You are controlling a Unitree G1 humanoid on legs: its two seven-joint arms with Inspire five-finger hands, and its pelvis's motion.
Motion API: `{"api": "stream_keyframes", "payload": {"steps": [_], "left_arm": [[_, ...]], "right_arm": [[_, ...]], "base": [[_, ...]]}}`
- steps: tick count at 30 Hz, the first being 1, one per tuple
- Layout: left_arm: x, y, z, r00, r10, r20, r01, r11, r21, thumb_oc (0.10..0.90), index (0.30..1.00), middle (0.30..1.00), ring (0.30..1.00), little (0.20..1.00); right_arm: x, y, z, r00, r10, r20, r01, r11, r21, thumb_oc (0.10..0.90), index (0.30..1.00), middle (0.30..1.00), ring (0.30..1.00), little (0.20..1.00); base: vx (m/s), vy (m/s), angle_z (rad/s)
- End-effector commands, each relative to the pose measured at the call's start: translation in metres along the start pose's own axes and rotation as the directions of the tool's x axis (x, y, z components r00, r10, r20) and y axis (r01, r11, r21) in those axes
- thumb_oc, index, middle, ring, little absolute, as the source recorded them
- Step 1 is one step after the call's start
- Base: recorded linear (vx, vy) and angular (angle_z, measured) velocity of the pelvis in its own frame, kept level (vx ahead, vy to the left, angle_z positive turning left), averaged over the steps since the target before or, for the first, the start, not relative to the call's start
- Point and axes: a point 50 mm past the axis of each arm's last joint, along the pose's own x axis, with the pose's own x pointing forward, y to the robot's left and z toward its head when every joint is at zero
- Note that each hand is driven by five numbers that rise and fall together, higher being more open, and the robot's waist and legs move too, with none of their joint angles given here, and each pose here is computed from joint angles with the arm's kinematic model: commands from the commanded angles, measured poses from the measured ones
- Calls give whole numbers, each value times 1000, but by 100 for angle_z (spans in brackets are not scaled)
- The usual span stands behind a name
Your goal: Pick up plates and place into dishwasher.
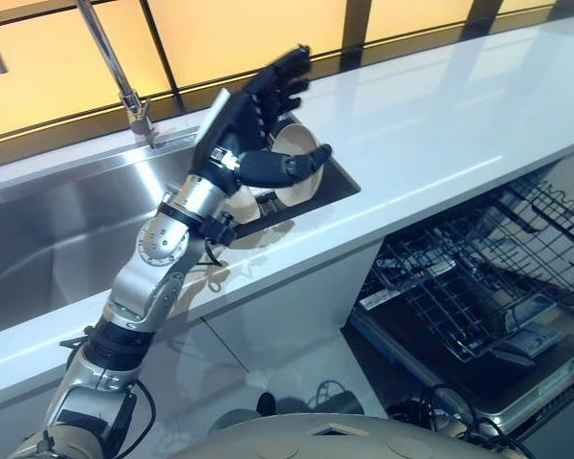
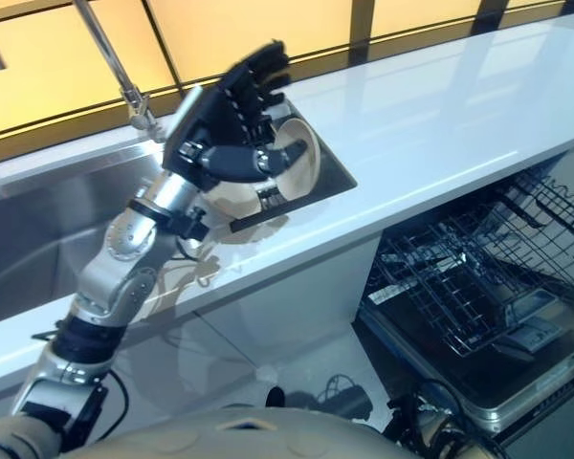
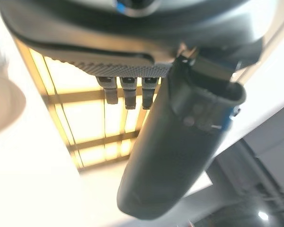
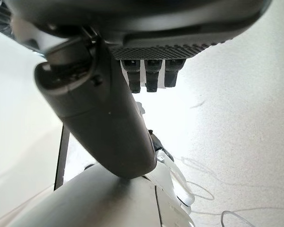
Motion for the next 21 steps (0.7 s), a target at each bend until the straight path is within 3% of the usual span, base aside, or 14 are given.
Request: {"api": "stream_keyframes", "payload": {"steps": [1,13,21], "left_arm": [[23,23,47,976,59,208,-90,985,145,800,900,900,900,900],[7,71,36,972,211,100,-233,902,364,800,900,900,900,900],[-1,107,29,941,338,-3,-290,812,506,800,900,900,900,900]], "right_arm": [[-2,19,49,980,93,179,-95,995,4,800,900,900,900,900],[-13,18,81,928,108,357,-112,994,-12,800,900,900,900,900],[-9,14,71,939,98,330,-100,995,-11,800,900,900,900,900]], "base": [[30,44,3],[11,37,5],[11,31,6]]}}
